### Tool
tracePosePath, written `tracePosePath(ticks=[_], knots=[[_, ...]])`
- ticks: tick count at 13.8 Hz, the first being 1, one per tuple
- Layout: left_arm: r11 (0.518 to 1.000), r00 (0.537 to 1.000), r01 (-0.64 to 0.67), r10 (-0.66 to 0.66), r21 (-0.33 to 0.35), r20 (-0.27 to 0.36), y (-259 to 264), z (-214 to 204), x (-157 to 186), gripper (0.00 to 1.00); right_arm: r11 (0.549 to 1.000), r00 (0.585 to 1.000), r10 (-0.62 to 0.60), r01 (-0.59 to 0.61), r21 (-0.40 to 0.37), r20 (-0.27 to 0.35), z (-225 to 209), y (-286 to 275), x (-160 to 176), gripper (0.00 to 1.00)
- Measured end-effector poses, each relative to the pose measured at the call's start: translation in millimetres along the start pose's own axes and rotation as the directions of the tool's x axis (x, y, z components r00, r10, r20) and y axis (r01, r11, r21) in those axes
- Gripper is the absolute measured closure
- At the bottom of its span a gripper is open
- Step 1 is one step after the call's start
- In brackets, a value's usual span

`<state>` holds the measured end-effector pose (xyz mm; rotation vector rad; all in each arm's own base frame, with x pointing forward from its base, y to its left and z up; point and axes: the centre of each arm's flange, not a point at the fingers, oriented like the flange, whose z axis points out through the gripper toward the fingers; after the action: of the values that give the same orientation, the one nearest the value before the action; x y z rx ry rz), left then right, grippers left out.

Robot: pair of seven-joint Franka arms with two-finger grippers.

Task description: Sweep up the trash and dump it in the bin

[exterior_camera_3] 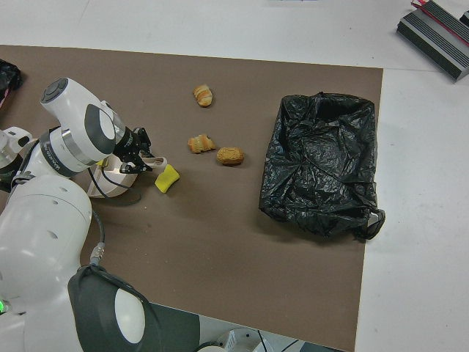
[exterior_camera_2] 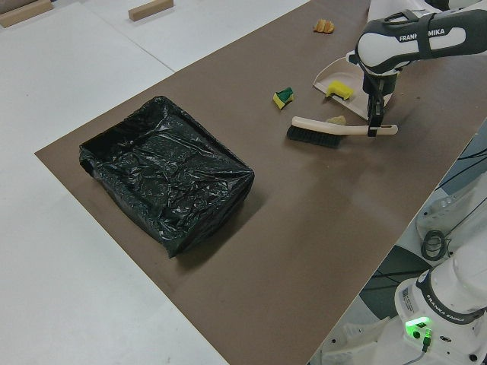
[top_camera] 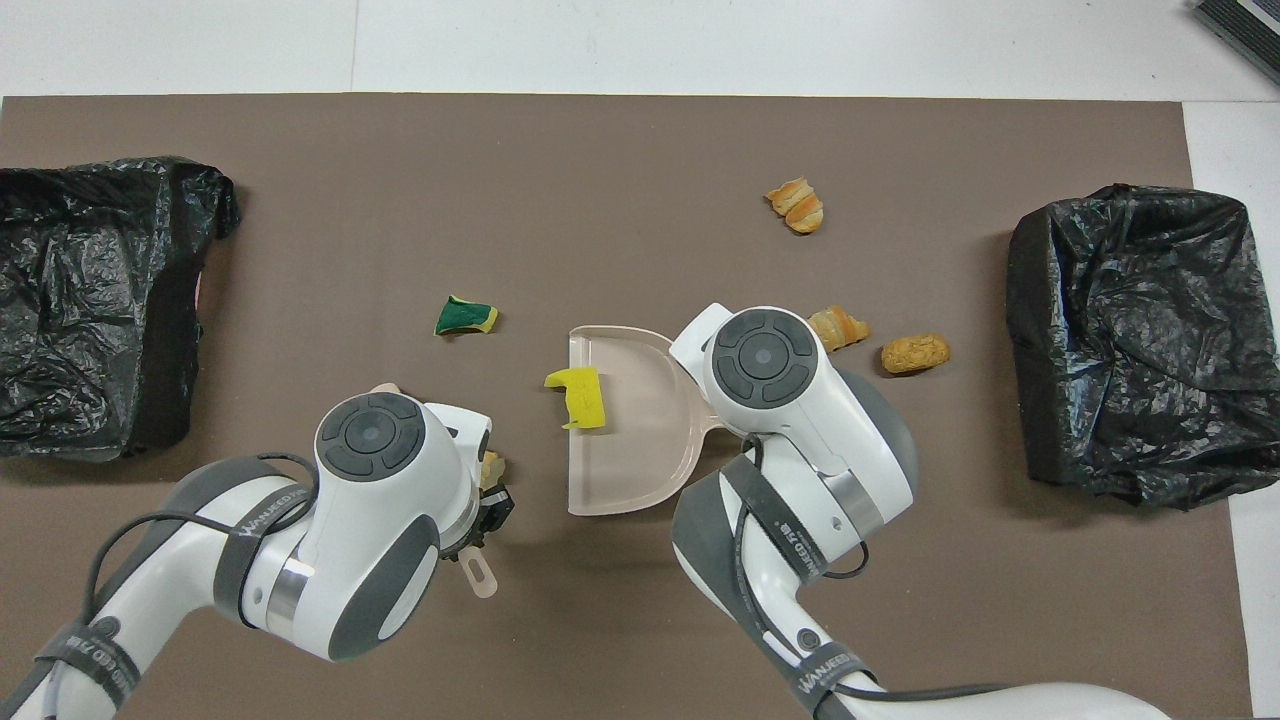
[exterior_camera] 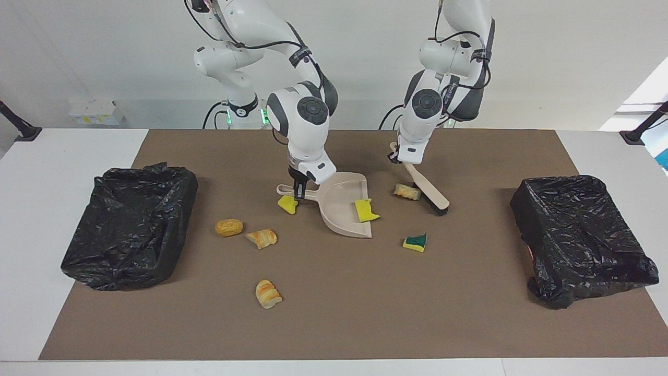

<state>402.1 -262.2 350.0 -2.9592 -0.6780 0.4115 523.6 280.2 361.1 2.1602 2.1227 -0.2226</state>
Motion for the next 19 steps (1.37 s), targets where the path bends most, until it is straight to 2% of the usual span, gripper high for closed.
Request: tracePosePath(ticks=[2,4,8,12,15,17,19], knots=[[0.997,0.999,-0.044,0.043,-0.065,-0.025,21,-1,-9,0.73,1.0,1.0,0.0,0.0,0.0,0.0,0,0,0,0.68],[0.99,0.993,-0.104,0.098,-0.1,-0.065,39,-4,-25,0.73,1.0,1.0,0.0,0.0,0.0,0.0,0,0,0,0.68],[0.942,0.947,-0.311,0.294,-0.128,-0.132,66,-13,-58,0.73,1.0,1.0,0.0,0.0,-0.001,-0.001,1,0,0,0.68],[0.908,0.918,-0.387,0.362,-0.162,-0.162,96,-40,-83,0.73,1.0,1.0,0.0,0.0,-0.001,-0.001,1,0,0,0.68],[0.911,0.92,-0.384,0.364,-0.152,-0.142,95,-57,-74,0.73,1.0,1.0,0.0,0.0,-0.001,-0.001,1,0,0,0.68],[0.909,0.916,-0.395,0.377,-0.137,-0.135,85,-68,-50,0.73,1.0,1.0,0.001,-0.001,-0.001,-0.001,1,0,0,0.68],[0.894,0.894,-0.439,0.426,-0.09,-0.138,65,-74,-10,0.73,1.0,1.0,0.001,-0.001,-0.001,-0.001,1,0,0,0.68]])
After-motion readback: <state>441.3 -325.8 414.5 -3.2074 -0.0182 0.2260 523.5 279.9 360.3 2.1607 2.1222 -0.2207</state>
